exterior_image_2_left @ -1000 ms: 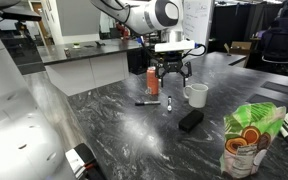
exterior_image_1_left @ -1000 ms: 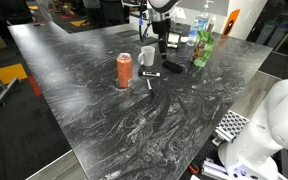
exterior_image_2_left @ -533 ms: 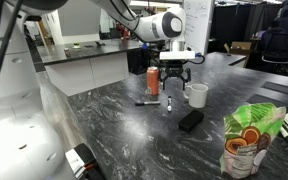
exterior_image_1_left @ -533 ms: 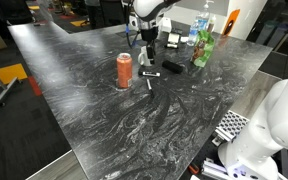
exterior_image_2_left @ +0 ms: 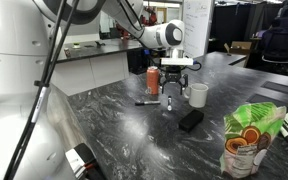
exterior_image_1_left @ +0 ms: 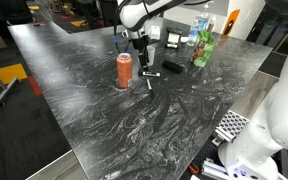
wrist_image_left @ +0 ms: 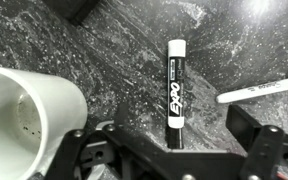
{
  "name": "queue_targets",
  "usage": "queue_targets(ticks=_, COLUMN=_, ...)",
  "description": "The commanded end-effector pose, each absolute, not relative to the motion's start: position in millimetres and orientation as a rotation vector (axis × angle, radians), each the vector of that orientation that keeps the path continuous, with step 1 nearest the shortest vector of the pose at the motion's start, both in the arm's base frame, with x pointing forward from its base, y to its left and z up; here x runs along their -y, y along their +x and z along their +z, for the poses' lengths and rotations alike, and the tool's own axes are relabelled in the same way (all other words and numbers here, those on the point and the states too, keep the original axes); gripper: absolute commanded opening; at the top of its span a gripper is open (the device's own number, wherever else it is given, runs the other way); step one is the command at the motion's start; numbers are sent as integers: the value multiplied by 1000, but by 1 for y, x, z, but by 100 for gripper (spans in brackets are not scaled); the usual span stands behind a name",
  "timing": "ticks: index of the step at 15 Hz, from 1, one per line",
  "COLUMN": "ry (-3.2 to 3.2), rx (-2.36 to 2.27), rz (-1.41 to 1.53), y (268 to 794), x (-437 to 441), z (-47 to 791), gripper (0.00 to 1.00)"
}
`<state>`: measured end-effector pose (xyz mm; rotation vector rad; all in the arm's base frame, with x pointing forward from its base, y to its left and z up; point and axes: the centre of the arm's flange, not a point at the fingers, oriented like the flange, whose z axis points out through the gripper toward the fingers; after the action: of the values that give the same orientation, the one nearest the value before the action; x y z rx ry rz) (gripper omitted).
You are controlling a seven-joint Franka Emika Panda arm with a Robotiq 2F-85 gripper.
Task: Pick up one black marker and put it in the white mug
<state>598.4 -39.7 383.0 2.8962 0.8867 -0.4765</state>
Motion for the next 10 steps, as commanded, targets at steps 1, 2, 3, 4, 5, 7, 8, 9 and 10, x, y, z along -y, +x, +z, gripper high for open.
queue_targets(ticks=1, ry=2906, rx=-885, rz=-540, y=620, x=41, z=378, gripper=100)
queue_targets(ticks=2, ry=2904, rx=-882, rz=-546, y=622, x=42, z=377, gripper=100)
queue_targets(ticks=3, ry=2907, rx=-881, rz=-550, y=624, x=42, z=376, gripper=100)
queue_targets(ticks=4, ry=2911, rx=-879, rz=-563, y=626, x=41, z=375, gripper=100)
queue_targets(ticks=5, ry=2910, rx=-880, rz=-573, y=628, x=41, z=374, gripper=100)
queue_targets(ticks=7, ry=2903, rx=-884, rz=-609, y=633, x=38, z=371, gripper=100)
queue_targets(ticks=8, ry=2896, rx=-893, rz=-639, y=636, x=34, z=368, gripper=100)
queue_targets(ticks=9, ry=2892, rx=-896, rz=-661, y=637, x=31, z=366, gripper=100)
queue_targets(ticks=10, ry=2872, rx=-903, rz=-706, y=639, x=23, z=361, gripper=100)
